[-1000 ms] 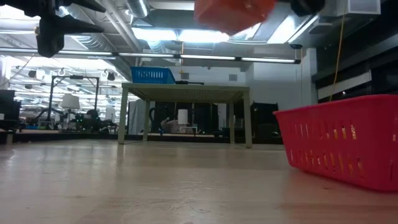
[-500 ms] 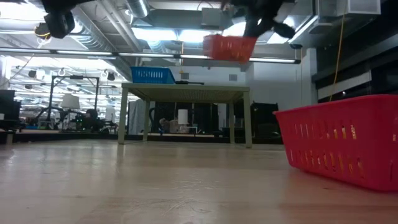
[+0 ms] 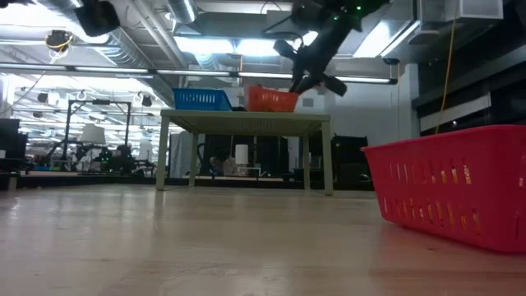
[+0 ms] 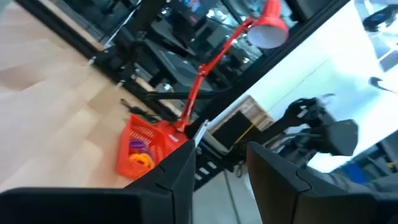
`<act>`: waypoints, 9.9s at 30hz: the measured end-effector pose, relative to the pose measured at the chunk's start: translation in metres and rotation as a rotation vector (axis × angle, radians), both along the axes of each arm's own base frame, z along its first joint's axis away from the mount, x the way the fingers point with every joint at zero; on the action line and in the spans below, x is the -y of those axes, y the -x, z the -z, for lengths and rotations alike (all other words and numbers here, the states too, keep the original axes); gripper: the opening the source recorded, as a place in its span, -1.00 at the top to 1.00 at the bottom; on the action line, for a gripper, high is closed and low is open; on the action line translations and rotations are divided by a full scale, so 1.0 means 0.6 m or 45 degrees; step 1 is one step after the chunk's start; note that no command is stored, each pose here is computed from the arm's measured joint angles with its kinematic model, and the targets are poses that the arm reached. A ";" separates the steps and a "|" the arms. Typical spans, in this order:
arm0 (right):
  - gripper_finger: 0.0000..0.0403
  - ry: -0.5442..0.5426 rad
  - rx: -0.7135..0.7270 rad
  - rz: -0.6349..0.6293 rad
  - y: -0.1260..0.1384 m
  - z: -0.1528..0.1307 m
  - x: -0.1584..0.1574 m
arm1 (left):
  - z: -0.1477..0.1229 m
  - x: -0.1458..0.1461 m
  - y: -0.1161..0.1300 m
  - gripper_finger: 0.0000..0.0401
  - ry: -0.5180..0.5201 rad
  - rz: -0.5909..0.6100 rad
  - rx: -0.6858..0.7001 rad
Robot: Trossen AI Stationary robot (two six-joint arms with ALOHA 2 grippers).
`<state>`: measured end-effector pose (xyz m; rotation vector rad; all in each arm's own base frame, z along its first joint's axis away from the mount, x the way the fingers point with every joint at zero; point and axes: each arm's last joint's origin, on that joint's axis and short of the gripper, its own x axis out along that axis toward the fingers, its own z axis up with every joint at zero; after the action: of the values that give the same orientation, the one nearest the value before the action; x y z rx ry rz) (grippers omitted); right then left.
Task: Pick & Place Office Desk Supplies
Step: Put the orange bin with crayon boxes on the shelf, then put the red bin with spring keychains on the shelf
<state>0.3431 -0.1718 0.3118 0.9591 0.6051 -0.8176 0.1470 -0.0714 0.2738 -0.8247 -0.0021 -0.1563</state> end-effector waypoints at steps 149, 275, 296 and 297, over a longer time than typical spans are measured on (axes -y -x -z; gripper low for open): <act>0.28 -0.166 0.031 0.148 -0.061 -0.112 0.054 | -0.023 -0.106 0.003 0.50 -0.263 0.384 0.203; 0.27 -0.203 -0.525 -1.474 0.085 0.201 -0.407 | 0.069 -0.007 0.075 0.62 -0.463 0.055 0.333; 0.27 -0.185 -0.604 -1.670 0.078 0.261 -0.477 | 0.151 -0.036 0.110 0.65 -0.520 0.082 0.201; 0.27 -0.166 -0.624 -1.659 0.077 0.266 -0.477 | 0.156 -0.035 0.110 0.65 -0.536 0.085 0.171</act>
<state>0.2968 0.1144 0.1521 0.2916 1.4869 0.1949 0.0812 -0.0501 0.1805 -0.3933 -0.0664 -0.2644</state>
